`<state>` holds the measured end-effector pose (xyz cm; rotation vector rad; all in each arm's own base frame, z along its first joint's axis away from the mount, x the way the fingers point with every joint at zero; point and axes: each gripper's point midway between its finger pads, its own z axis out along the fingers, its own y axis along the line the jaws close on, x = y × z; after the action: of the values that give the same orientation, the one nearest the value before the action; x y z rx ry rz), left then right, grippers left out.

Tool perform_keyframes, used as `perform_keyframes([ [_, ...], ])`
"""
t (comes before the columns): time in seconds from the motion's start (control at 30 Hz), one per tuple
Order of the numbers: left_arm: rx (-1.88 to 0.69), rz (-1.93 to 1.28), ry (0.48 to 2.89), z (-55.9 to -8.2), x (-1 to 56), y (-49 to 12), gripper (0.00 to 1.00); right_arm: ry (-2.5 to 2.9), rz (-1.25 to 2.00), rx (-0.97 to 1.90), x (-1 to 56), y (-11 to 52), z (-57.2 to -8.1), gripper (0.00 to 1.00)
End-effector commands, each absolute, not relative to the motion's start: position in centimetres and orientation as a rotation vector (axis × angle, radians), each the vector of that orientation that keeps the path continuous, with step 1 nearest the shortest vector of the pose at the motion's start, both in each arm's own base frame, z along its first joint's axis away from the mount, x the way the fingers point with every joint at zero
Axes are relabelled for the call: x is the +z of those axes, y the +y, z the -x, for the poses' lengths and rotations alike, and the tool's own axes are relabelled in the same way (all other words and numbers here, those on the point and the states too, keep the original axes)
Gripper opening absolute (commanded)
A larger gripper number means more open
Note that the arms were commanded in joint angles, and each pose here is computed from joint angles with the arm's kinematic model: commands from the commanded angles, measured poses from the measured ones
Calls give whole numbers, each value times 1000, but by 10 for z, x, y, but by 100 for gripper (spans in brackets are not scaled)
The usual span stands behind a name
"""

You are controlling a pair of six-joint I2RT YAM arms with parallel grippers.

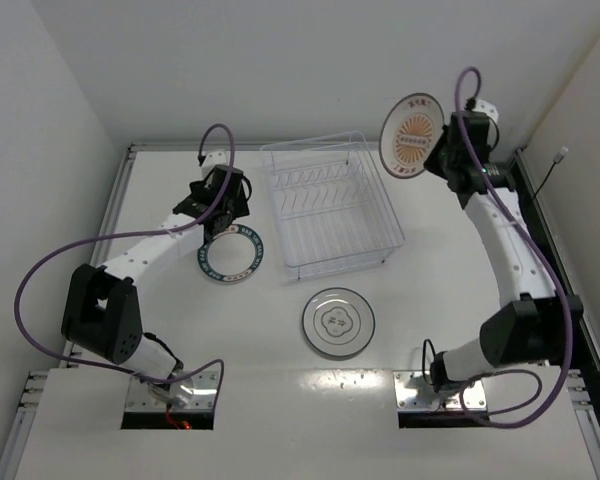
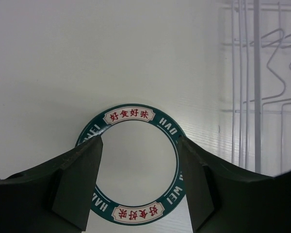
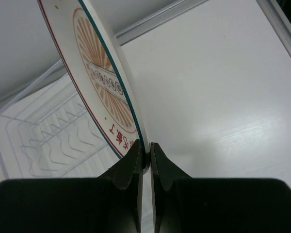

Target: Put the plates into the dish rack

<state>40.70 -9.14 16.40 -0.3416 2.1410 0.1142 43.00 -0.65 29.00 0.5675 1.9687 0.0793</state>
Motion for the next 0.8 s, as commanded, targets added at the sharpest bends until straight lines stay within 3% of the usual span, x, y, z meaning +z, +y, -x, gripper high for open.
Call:
perform_keyframes([
  [0.0,34,346,2027,-418,205,-97,60,1986,-468,-119,288,9,-462,0],
  [0.27,90,346,2046,-417,201,-92,60,2019,-380,-294,263,31,-509,0],
  [0.77,91,338,2041,-421,207,-93,60,2060,-150,-493,217,103,-538,0],
])
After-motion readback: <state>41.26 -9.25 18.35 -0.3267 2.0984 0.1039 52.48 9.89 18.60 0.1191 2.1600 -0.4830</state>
